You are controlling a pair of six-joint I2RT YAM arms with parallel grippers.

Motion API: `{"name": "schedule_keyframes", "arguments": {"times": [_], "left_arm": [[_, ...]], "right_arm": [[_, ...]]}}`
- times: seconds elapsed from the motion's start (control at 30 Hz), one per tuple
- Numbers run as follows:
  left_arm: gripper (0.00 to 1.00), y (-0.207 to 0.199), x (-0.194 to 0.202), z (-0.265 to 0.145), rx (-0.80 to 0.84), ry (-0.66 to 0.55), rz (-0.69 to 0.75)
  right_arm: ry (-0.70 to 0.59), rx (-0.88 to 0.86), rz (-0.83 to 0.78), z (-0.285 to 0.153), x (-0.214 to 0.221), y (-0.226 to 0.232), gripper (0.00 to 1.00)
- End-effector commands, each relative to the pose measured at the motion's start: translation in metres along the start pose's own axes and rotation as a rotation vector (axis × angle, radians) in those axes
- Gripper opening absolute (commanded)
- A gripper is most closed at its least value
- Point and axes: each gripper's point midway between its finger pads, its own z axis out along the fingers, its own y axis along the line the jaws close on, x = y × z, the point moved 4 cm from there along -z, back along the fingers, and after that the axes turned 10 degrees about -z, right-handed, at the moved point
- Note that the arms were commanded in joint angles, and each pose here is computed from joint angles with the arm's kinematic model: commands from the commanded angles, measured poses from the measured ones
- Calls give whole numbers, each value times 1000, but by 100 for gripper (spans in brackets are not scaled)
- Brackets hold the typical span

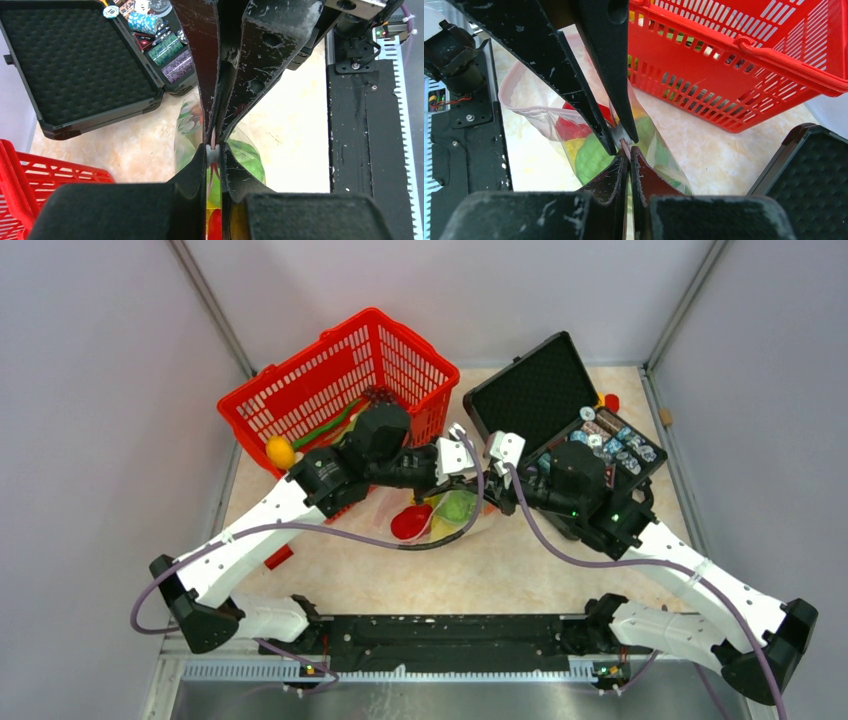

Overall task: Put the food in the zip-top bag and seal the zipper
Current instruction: Zip the zipper food storage bag at the center of the board.

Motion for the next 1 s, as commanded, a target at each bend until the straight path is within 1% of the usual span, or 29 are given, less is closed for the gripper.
{"name": "schedule_keyframes", "arguments": {"times": [0.0,0.27,0.37,0.47,0.6,0.63,0.73,0.8,0.87,0.97], "left_arm": [[0,6,2,-19,-87,40,25],[0,4,14,-26,-104,86,21],[0,3,17,-29,-116,86,13],[0,1,10,-31,-119,35,11],[0,-5,-2,-28,-69,-35,0],[0,-7,-4,-26,-51,-37,-8],[0,-7,-6,-21,-29,-27,-27],[0,-7,-6,-19,-20,-23,-32],[0,-8,-8,-19,-13,-27,-31],[0,-9,-10,-20,-7,-35,-31]], "right_arm": [[-100,21,-31,-5,-25,-7,0],[-94,24,-28,-4,-22,-7,0],[-98,27,-26,-4,-22,-7,0],[-115,-3,-32,-3,-23,-2,0],[-159,-51,-59,0,-24,5,0],[-162,-66,-68,0,-23,7,2],[-158,-81,-78,2,-20,9,30],[-151,-86,-92,3,-17,9,41],[-153,-95,-112,4,-15,10,44],[-141,-96,-128,7,-11,9,44]]}}
